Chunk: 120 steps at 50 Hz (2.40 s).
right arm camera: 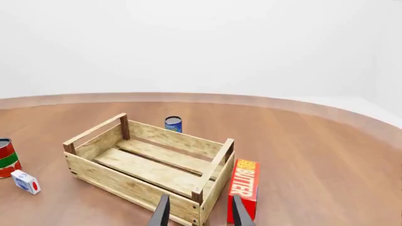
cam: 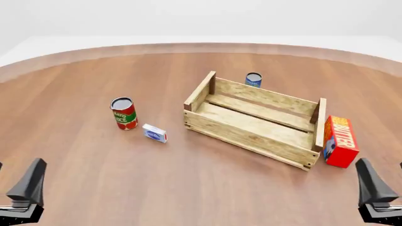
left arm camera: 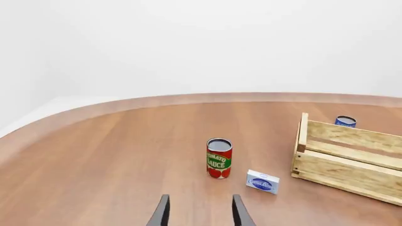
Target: Pick up the butter and put it in the tray.
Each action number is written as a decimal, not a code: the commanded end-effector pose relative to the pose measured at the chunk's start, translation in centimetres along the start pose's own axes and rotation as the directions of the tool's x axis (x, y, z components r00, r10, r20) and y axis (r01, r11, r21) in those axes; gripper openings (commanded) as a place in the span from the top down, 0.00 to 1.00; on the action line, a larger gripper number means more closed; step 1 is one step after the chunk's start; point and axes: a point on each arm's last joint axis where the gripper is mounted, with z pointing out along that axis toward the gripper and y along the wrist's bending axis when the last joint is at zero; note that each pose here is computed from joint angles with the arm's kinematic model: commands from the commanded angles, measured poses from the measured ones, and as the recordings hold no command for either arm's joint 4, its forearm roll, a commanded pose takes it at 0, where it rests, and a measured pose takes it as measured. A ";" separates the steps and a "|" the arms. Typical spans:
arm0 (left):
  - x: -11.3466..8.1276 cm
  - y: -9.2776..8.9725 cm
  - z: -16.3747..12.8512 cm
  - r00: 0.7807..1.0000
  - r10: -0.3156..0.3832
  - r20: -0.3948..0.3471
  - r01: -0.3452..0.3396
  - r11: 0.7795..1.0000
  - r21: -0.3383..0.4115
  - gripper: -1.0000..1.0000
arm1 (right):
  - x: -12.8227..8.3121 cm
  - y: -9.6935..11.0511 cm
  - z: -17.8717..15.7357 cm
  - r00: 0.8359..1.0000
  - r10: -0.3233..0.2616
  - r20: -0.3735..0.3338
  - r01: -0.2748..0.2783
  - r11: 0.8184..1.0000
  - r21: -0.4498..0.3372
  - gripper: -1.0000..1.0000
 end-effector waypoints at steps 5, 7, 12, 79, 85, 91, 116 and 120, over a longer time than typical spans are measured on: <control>0.0 0.0 0.0 1.000 0.000 0.000 0.000 1.000 0.000 0.00 | 0.0 0.0 0.0 1.000 -0.012 -0.001 0.012 1.000 0.001 0.00; 0.0 0.0 0.0 1.000 0.000 0.000 0.000 1.000 0.000 0.00 | 0.0 0.0 0.0 1.000 -0.012 0.000 0.012 1.000 0.002 0.00; 0.0 0.0 0.0 1.000 0.000 0.000 0.000 1.000 0.000 0.00 | -0.3 -0.1 0.0 1.000 -0.024 0.004 0.024 1.000 0.010 0.00; 0.0 0.0 0.0 1.000 0.000 0.000 0.000 1.000 0.000 0.00 | 1.0 -2.1 5.5 0.993 -0.052 -0.103 0.070 0.982 0.174 0.00; 0.0 0.0 0.0 1.000 0.000 0.000 0.000 1.000 0.000 0.00 | 1.4 -2.3 6.2 0.992 -0.047 -0.114 0.068 0.981 0.181 0.00; 0.0 0.0 0.0 1.000 0.000 0.000 0.000 1.000 0.000 0.00 | 2.0 -2.5 7.0 0.990 -0.043 -0.134 0.067 0.981 0.182 0.00; 0.0 0.0 0.0 1.000 0.000 0.000 0.000 1.000 0.000 0.00 | 3.9 -3.1 8.8 0.985 -0.026 -0.171 0.060 0.978 0.198 0.00; 0.0 0.0 0.0 1.000 0.000 0.000 0.000 1.000 0.000 0.00 | 4.2 -3.2 8.9 0.984 -0.022 -0.176 0.059 0.977 0.204 0.00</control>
